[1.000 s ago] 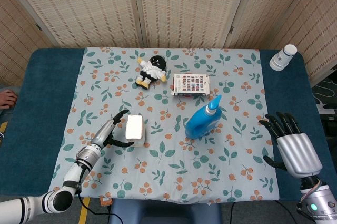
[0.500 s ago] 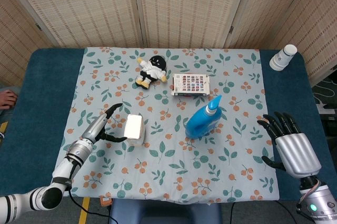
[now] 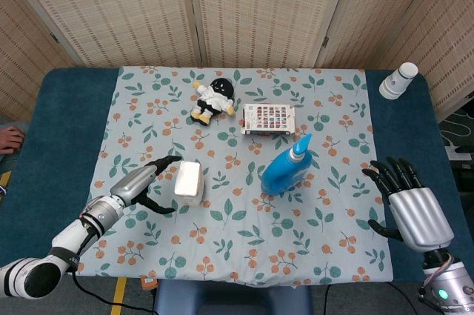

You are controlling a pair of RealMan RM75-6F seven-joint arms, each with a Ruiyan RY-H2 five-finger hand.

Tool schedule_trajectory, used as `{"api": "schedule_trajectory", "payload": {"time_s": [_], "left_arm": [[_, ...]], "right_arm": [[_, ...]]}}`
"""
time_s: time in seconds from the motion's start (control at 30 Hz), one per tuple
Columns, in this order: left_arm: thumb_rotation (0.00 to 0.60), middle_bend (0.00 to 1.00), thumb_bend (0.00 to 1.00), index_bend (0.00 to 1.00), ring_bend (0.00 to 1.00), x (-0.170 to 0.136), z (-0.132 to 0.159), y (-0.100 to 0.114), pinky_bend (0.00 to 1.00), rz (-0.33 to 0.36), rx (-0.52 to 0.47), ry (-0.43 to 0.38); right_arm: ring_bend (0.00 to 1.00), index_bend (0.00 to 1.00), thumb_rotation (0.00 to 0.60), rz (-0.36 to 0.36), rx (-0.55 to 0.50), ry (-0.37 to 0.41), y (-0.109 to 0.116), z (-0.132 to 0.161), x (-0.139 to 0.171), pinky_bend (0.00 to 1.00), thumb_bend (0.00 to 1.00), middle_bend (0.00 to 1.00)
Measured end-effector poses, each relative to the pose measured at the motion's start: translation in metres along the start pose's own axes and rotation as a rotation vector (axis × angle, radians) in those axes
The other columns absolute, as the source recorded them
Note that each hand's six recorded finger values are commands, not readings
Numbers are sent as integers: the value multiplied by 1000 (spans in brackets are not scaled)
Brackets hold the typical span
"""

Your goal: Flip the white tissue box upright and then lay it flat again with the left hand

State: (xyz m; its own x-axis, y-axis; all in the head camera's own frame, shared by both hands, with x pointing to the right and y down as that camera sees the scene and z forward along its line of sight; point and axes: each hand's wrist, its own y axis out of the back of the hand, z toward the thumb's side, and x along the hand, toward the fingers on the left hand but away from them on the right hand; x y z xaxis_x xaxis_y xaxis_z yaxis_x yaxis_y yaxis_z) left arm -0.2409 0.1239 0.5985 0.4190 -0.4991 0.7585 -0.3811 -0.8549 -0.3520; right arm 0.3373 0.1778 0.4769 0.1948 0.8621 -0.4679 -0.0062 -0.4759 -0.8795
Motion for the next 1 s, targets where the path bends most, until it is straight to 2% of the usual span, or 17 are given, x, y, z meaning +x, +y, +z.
{"api": "schedule_trajectory", "payload": {"time_s": [0.13,0.37,0.47,0.57,0.8,1.0], "left_arm": [[600,0,136,0,0,-2,16,4,45,43,154,-34],[600,0,133,0,0,-2,46,12,45,156,524,-19],[600,0,133,0,0,-3,56,9,45,174,659,13],[600,0,135,0,0,-1,61,2,46,151,749,64],[600,0,134,0,0,6,66,-16,54,39,818,196],[600,0,135,0,0,14,78,-34,64,-25,817,266]], "right_arm": [[0,174,600,-2,-5,5,2,1,1,63,115,107],[0,174,600,-2,-7,-1,3,-1,2,63,115,107],[0,174,600,5,-6,-2,2,-1,2,63,115,107],[0,174,600,10,-5,-3,2,-1,2,63,115,107],[0,174,600,-5,-10,-2,5,-2,1,63,115,107],[0,174,600,-5,-12,-5,5,-3,1,63,115,107]]}}
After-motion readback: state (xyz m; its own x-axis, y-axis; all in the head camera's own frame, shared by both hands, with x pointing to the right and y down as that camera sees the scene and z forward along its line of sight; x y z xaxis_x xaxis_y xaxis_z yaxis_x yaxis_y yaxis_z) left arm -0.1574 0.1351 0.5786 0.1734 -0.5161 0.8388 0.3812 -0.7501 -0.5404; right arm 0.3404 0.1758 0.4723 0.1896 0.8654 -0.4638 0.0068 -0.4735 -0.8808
